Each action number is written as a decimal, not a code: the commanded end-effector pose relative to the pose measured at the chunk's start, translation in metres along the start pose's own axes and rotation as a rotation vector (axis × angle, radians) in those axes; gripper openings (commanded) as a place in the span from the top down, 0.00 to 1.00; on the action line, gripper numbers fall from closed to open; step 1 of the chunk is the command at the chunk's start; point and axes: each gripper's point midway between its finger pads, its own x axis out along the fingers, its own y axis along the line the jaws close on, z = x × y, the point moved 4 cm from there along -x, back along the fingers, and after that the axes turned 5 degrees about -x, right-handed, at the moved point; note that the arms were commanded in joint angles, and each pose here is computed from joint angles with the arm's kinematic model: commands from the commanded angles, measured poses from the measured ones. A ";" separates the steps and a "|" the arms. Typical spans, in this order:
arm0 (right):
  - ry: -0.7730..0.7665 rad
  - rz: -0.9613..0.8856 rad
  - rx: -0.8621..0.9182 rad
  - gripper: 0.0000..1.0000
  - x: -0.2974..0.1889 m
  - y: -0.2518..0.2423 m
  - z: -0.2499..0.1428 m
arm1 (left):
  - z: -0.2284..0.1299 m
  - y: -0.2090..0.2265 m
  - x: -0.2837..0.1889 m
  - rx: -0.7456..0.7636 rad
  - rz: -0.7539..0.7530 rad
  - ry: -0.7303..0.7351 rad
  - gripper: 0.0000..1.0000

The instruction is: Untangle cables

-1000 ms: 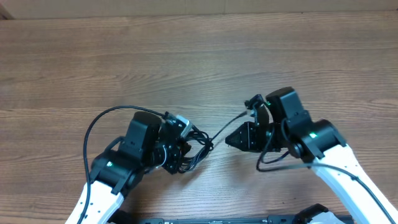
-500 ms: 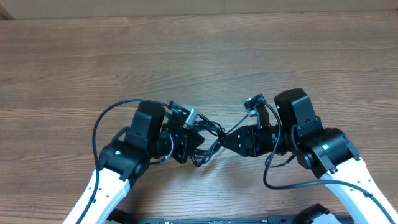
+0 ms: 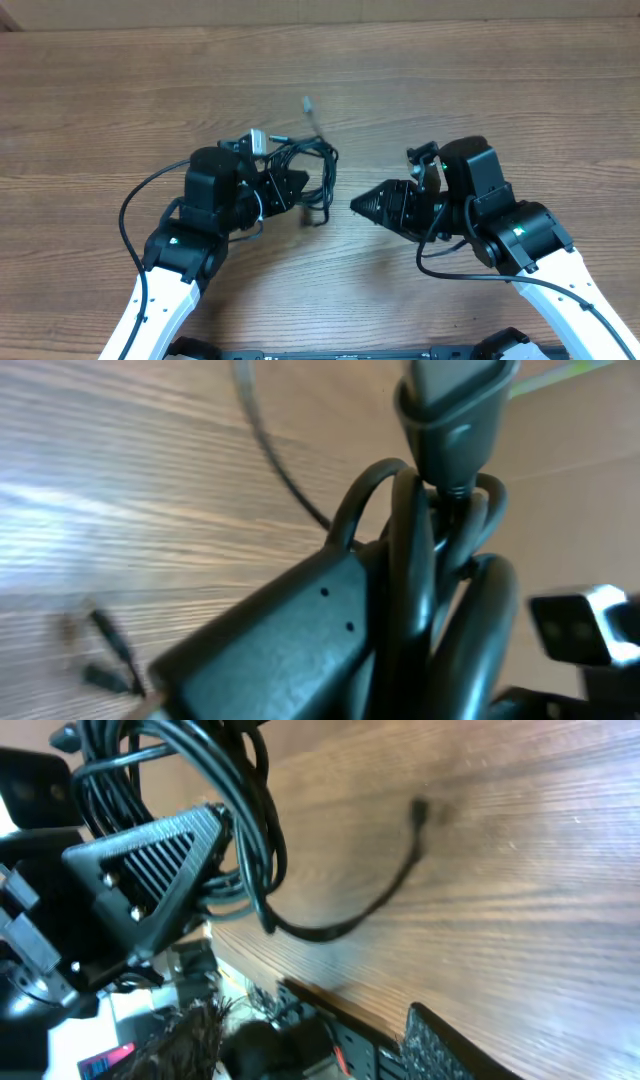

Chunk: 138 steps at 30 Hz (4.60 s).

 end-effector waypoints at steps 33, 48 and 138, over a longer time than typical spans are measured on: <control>-0.083 -0.152 0.113 0.96 0.021 -0.029 0.018 | -0.036 -0.014 0.000 0.171 -0.055 0.184 0.01; 0.057 -0.238 -0.008 0.96 0.015 -0.050 -0.007 | -0.031 -0.017 -0.027 0.624 0.005 0.092 0.00; 0.199 -0.210 -0.216 0.96 0.020 -0.044 -0.034 | -0.007 -0.030 -0.054 0.907 -0.298 0.085 0.36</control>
